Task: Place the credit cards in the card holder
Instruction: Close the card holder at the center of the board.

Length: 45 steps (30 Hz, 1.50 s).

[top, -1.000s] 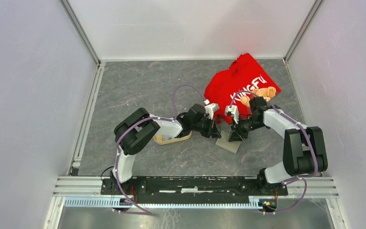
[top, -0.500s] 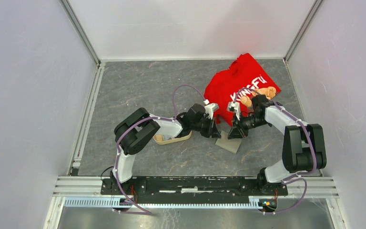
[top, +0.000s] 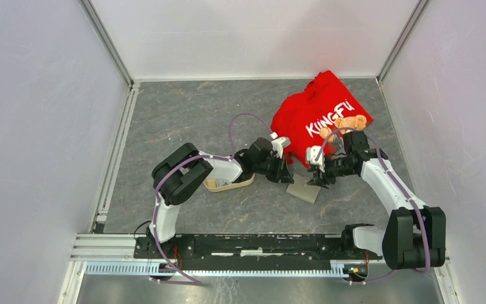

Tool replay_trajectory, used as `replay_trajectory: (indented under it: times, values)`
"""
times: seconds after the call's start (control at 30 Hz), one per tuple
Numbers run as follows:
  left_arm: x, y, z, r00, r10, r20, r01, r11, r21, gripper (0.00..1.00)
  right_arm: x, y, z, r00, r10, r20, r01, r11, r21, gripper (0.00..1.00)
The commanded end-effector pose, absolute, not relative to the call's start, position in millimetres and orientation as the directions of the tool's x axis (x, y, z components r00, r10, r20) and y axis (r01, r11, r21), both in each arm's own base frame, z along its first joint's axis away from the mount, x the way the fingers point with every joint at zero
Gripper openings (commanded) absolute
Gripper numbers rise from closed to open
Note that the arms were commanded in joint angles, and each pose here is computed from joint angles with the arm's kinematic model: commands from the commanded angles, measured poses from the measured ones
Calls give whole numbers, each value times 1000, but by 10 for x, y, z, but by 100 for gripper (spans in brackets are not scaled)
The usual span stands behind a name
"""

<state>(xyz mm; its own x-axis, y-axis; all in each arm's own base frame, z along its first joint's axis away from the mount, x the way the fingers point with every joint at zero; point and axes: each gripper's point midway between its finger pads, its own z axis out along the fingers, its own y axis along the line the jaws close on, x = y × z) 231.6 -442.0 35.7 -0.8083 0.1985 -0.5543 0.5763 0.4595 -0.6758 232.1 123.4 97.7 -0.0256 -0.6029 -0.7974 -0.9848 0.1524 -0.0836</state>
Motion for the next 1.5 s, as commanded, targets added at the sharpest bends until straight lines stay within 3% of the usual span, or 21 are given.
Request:
replay_trajectory:
  times: [0.0, 0.33, 0.8, 1.47]
  values:
    - [2286, -4442, 312, -824, 201, -529, 557, 457, -694, 2, 2206, 1232, 869, 260, -611, -748, -959, -69, -276, 55]
    - [2270, -4443, 286, -828, 200, -523, 552, 451, -701, 2, 2296, 1175, 616, 253, -662, -705, -951, -36, -308, 52]
    - [2264, -4441, 267, -830, 199, -520, 549, 450, -704, 2, 2444, 1208, 556, 226, -690, -688, -954, -12, -301, 40]
    - [2252, -4433, 258, -831, 200, -519, 549, 449, -705, 2, 2457, 1182, 557, 189, -713, -675, -963, -1, -268, 0]
